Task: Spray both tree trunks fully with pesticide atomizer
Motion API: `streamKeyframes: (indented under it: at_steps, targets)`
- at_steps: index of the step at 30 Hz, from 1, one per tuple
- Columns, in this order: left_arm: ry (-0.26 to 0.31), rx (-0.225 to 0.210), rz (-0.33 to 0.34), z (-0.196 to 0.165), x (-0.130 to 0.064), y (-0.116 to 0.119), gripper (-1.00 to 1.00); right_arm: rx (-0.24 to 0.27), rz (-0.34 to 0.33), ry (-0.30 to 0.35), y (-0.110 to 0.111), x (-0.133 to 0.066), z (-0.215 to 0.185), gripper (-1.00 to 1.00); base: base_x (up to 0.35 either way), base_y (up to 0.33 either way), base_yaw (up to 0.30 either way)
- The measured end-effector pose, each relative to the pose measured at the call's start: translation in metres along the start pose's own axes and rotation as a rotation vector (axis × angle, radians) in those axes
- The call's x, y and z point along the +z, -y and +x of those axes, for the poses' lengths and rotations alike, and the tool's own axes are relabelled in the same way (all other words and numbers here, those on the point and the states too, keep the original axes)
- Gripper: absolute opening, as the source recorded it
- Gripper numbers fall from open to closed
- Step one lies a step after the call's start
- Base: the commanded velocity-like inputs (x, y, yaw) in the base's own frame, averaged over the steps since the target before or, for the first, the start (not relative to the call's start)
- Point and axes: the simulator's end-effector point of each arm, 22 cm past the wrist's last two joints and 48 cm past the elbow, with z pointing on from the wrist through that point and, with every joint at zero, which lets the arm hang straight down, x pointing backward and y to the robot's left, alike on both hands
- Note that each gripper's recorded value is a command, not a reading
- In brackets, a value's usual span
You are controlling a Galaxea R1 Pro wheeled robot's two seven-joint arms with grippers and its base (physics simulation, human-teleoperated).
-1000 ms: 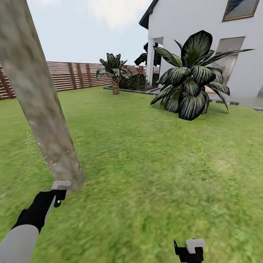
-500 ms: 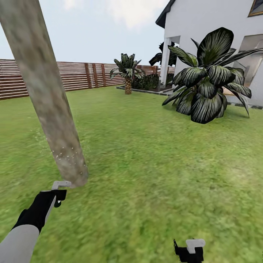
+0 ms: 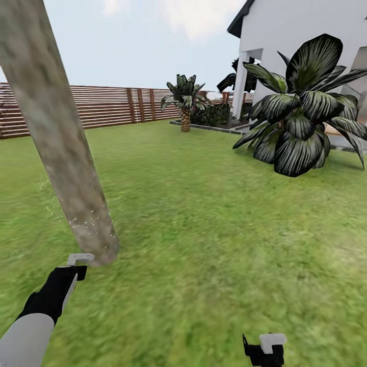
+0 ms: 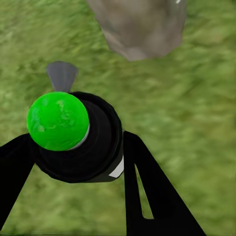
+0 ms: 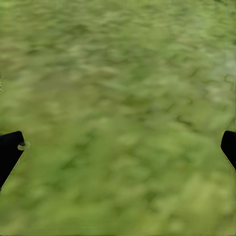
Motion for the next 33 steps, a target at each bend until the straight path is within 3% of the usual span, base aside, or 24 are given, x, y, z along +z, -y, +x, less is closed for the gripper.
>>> streamKeyframes:
  at_steps: [8,11,14,18,20,24,26,28,29,31,33]
  targets:
    - [-0.011,-0.01,0.024,0.004,-0.001,0.015,-1.0,0.0,0.0,0.0,0.0,0.0,0.0,1.0,0.239,-0.184,0.276]
    - [-0.009,-0.036,0.071,0.003,-0.005,0.043,-1.0,0.0,0.0,0.0,0.0,0.0,0.0,1.0,0.239,-0.184,0.276]
    - [0.002,-0.042,0.077,-0.004,-0.007,0.046,-1.0,0.0,0.0,0.0,0.0,0.0,0.0,1.0,0.239,-0.184,0.266]
    - [0.045,-0.04,0.027,-0.026,-0.007,0.005,-1.0,-0.001,0.0,0.0,0.0,0.0,0.0,1.0,0.239,-0.184,0.118]
    - [0.065,-0.041,0.041,-0.039,-0.007,-0.01,-1.0,-0.001,0.002,0.0,0.002,0.0,0.0,1.0,0.207,-0.162,0.011]
    - [0.072,-0.044,0.093,-0.063,-0.016,-0.003,-1.0,-0.003,0.003,0.0,0.003,0.0,0.0,1.0,0.054,-0.043,0.002]
    - [0.132,-0.056,0.118,-0.098,-0.036,-0.004,-1.0,-0.003,0.004,-0.001,0.004,0.0,0.001,1.0,0.003,-0.003,0.0]
    - [0.138,-0.06,0.153,-0.11,-0.044,-0.003,-1.0,-0.003,0.005,-0.001,0.004,0.0,0.001,1.0,0.001,-0.001,0.0]
    - [0.136,-0.058,0.184,-0.115,-0.049,-0.006,-1.0,-0.003,0.005,-0.001,0.004,0.0,0.0,1.0,0.0,0.0,0.0]
    - [0.14,-0.048,0.182,-0.125,-0.053,-0.033,-1.0,-0.004,0.005,0.0,0.005,0.0,0.0,1.0,0.0,0.0,0.0]
    - [0.143,-0.05,0.19,-0.129,-0.055,-0.032,-1.0,-0.003,0.006,0.0,0.005,0.0,0.0,1.0,0.0,0.0,0.002]
